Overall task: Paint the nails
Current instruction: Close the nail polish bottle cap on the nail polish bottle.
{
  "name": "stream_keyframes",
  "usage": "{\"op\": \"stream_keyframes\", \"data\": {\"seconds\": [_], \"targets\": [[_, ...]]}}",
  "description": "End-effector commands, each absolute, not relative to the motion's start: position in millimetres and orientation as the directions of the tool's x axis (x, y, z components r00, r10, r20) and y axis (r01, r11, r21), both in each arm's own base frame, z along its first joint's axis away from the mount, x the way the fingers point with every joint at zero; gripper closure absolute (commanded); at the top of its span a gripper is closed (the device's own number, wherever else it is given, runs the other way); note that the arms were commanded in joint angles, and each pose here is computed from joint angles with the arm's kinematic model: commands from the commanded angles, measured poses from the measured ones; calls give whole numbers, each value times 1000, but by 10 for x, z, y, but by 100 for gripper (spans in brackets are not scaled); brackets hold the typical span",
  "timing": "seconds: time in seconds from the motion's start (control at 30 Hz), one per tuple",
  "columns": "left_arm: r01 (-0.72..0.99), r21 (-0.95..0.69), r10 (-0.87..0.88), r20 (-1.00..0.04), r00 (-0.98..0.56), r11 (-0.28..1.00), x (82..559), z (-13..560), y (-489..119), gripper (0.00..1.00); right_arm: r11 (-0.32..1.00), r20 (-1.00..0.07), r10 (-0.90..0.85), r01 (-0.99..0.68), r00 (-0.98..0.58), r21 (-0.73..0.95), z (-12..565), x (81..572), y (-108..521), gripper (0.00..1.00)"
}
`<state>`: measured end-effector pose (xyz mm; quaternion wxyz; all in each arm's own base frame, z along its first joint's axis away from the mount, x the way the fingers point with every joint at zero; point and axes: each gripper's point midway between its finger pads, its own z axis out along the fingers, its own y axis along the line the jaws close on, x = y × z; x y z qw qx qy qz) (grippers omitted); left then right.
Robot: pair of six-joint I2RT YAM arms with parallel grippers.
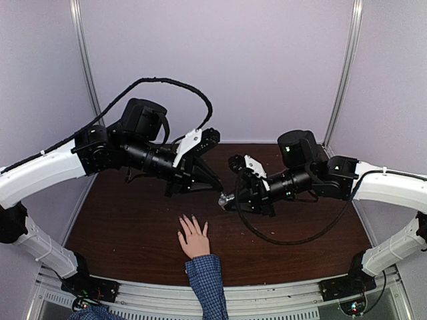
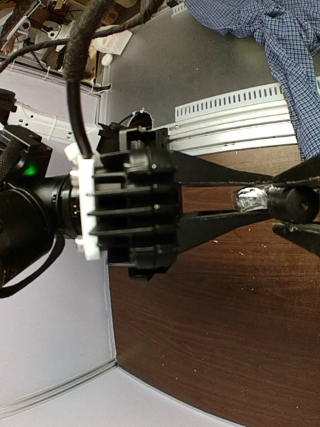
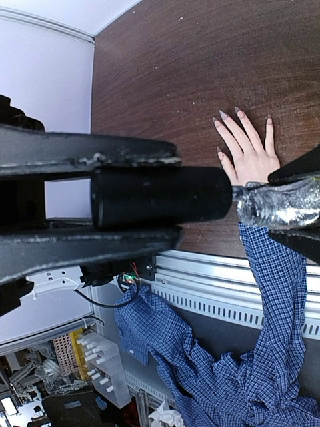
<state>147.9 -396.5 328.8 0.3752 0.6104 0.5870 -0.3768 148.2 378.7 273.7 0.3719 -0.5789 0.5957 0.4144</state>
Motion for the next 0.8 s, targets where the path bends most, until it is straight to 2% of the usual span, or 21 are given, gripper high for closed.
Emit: {"op": "stream_keyframes", "data": {"seconds": [0.0, 0.77], "targets": [[998, 41, 408, -911, 58, -50, 1464, 3400, -4010, 100, -21, -937, -348, -1000, -14, 22, 2923, 1480, 3827, 100], [997, 26, 450, -891, 54, -69, 1457, 3220, -4026, 100, -18, -940, -340, -1000, -13, 20, 2954, 1479, 3820, 100]]}}
